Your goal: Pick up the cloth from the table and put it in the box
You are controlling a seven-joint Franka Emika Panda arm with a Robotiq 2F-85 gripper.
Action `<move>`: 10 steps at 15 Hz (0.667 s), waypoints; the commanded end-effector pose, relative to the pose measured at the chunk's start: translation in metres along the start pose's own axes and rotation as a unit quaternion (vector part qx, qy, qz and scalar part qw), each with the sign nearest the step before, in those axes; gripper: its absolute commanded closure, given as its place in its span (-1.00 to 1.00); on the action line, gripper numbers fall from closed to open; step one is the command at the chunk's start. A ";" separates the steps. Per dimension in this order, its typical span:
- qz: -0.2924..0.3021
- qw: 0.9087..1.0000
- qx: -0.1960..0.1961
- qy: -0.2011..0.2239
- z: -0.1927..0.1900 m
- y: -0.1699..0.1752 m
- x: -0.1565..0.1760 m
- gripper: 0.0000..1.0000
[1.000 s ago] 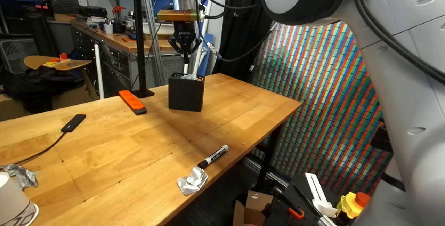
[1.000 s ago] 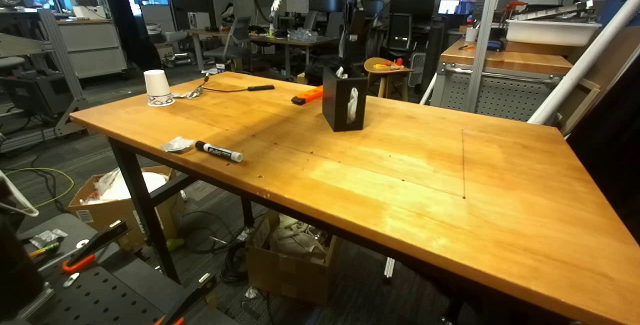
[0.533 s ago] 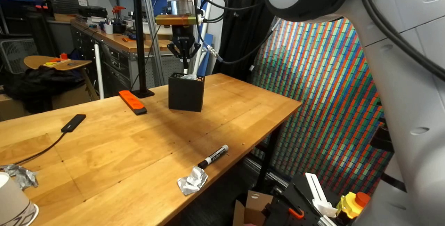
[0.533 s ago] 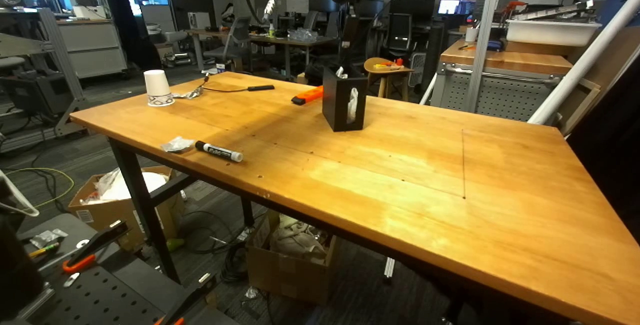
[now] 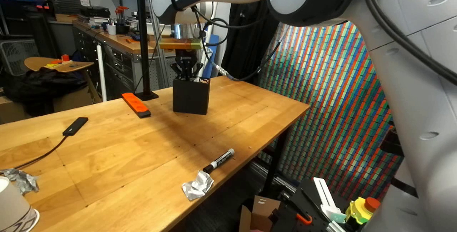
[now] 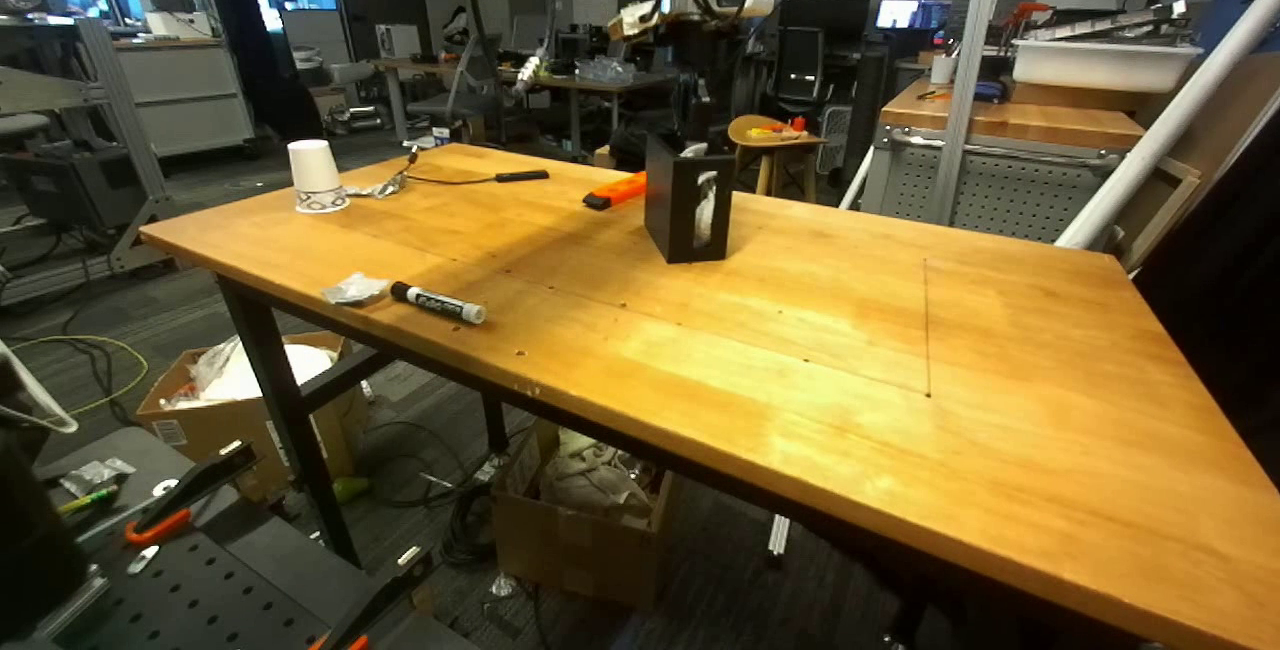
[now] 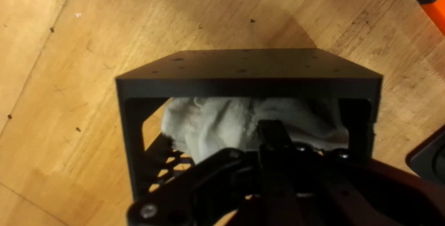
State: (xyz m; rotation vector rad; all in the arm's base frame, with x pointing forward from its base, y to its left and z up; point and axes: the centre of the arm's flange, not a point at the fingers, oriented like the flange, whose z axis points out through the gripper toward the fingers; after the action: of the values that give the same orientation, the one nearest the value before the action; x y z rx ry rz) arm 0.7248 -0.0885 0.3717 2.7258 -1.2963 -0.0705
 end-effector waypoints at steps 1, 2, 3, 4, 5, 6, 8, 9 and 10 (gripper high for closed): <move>-0.003 1.000 -0.022 0.005 0.065 -0.013 0.001 0.92; -0.008 0.999 -0.035 0.001 0.080 -0.017 0.002 0.93; -0.013 0.999 -0.043 0.001 0.079 -0.019 0.002 0.92; -0.016 0.999 -0.049 -0.004 0.082 -0.020 -0.001 0.93; -0.018 0.998 -0.053 -0.008 0.082 -0.022 -0.002 0.92; -0.020 0.998 -0.059 -0.014 0.081 -0.022 -0.001 0.92; -0.023 0.997 -0.074 -0.020 0.077 -0.020 0.000 0.93; -0.025 0.996 -0.078 -0.024 0.079 -0.019 -0.001 0.93; -0.023 0.996 -0.082 -0.013 0.073 -0.019 -0.001 0.93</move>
State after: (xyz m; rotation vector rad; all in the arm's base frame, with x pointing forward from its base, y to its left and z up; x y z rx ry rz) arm 0.7220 -0.0896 0.3110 2.6570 -1.2228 -0.1813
